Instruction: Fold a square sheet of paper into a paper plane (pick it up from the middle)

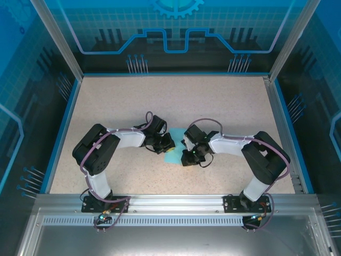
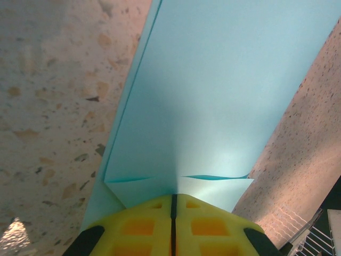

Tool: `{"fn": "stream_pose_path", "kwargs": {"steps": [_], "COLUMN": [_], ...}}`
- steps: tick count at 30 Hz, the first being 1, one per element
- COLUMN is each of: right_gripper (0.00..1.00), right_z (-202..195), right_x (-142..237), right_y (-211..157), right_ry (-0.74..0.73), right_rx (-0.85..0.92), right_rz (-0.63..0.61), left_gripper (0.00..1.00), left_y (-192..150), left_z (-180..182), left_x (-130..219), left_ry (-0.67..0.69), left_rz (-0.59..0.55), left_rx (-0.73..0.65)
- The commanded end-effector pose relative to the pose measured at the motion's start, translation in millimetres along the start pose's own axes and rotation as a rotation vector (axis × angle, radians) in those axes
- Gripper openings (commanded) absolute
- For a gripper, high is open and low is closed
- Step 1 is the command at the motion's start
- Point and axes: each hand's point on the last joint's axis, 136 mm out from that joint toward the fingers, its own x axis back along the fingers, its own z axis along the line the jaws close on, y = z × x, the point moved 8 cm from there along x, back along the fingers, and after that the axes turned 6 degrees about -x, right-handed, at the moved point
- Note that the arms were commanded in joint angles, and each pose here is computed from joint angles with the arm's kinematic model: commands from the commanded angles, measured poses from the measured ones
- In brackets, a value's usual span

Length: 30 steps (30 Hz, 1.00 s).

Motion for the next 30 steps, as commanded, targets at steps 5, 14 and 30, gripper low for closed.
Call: {"fn": "stream_pose_path", "kwargs": {"steps": [5, 14, 30], "right_gripper": [0.13, 0.13, 0.12], "right_z": [7.9, 11.7, -17.5], "right_x": [22.6, 4.7, -14.1], "right_y": [11.1, 27.9, 13.4], "right_ry": [0.055, 0.054, -0.092], "right_rx": [-0.019, -0.036, -0.103], "right_rz": [-0.046, -0.027, 0.039], "left_gripper": [0.09, 0.09, 0.1], "left_y": [-16.9, -16.5, -19.2], "left_z": [35.7, 27.3, -29.0], "left_x": [-14.8, -13.8, 18.9], "left_ry": [0.162, 0.139, -0.074], "left_rz": [0.067, 0.07, 0.049], "left_rx": [0.068, 0.044, -0.1]}}
